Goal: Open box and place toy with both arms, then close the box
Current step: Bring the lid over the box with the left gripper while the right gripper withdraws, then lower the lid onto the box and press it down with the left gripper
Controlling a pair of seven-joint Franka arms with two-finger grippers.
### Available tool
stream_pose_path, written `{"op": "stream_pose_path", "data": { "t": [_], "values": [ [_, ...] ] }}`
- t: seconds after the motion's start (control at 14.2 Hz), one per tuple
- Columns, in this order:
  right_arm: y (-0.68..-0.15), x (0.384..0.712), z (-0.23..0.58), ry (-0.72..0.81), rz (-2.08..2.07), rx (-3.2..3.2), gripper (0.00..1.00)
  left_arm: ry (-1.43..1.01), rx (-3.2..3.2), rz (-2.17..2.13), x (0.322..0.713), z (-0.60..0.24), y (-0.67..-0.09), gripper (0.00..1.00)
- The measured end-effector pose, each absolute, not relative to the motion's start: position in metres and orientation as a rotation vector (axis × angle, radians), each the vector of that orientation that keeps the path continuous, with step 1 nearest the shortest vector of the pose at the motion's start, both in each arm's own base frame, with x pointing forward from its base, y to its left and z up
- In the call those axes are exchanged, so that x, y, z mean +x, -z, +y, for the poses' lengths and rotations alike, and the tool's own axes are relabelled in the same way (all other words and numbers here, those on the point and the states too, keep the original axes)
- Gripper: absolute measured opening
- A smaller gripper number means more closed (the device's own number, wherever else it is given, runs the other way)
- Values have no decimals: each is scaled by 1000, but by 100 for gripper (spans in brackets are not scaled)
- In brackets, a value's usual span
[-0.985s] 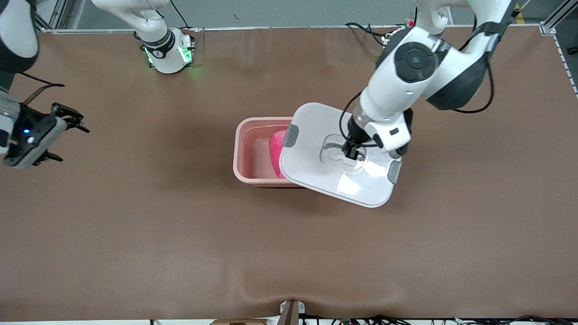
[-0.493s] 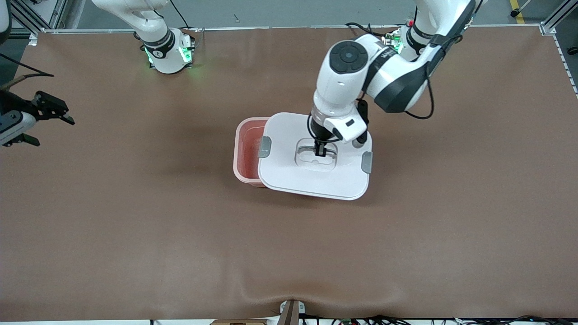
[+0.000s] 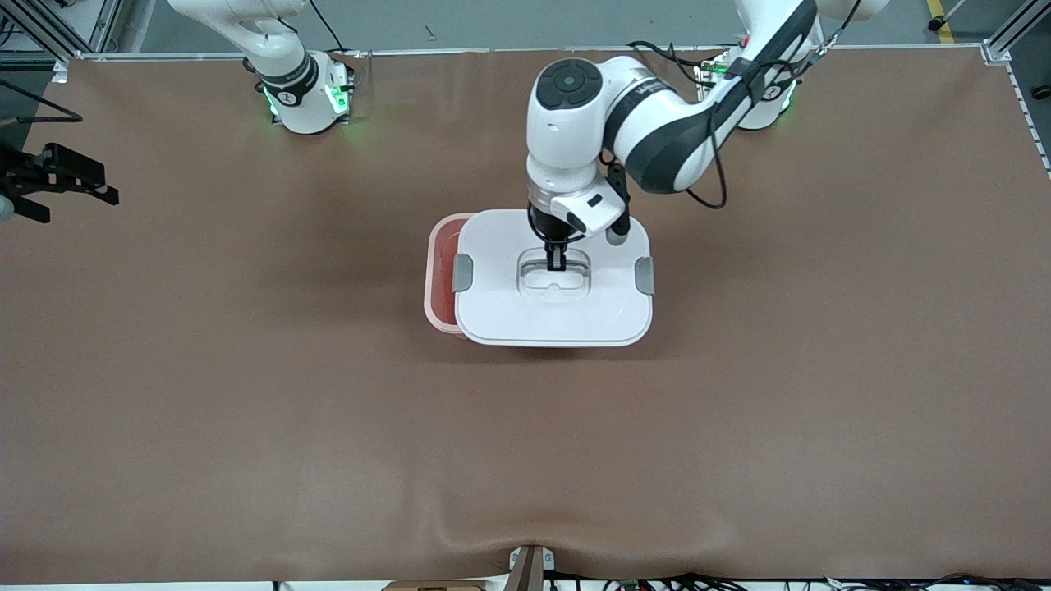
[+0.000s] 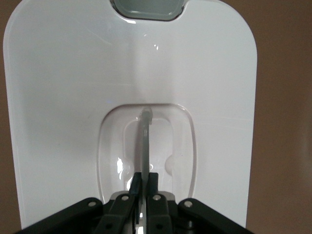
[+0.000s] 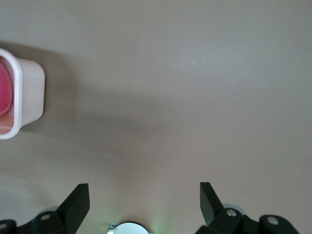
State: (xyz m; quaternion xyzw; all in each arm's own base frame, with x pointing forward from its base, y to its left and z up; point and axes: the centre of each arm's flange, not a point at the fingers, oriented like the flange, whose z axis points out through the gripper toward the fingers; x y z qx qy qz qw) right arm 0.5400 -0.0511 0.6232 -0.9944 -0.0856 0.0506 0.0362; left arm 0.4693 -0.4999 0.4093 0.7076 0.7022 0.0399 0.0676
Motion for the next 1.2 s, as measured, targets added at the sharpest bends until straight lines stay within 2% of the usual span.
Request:
{"op": "stream_pose_path", "data": {
  "t": [0.42,0.84,1.2],
  "values": [
    [-624,545,-71,-89,-150,-3126,100,-133,2094,2144,449,-532,-393,7],
    [-621,543,-71,-127,179,-3127,100,-153,2102,2110,441,-550,-382,7],
    [-623,547,-71,-70,196,-3131,100,-151,2112,2103,442,-557,-375,7]
  ]
}}
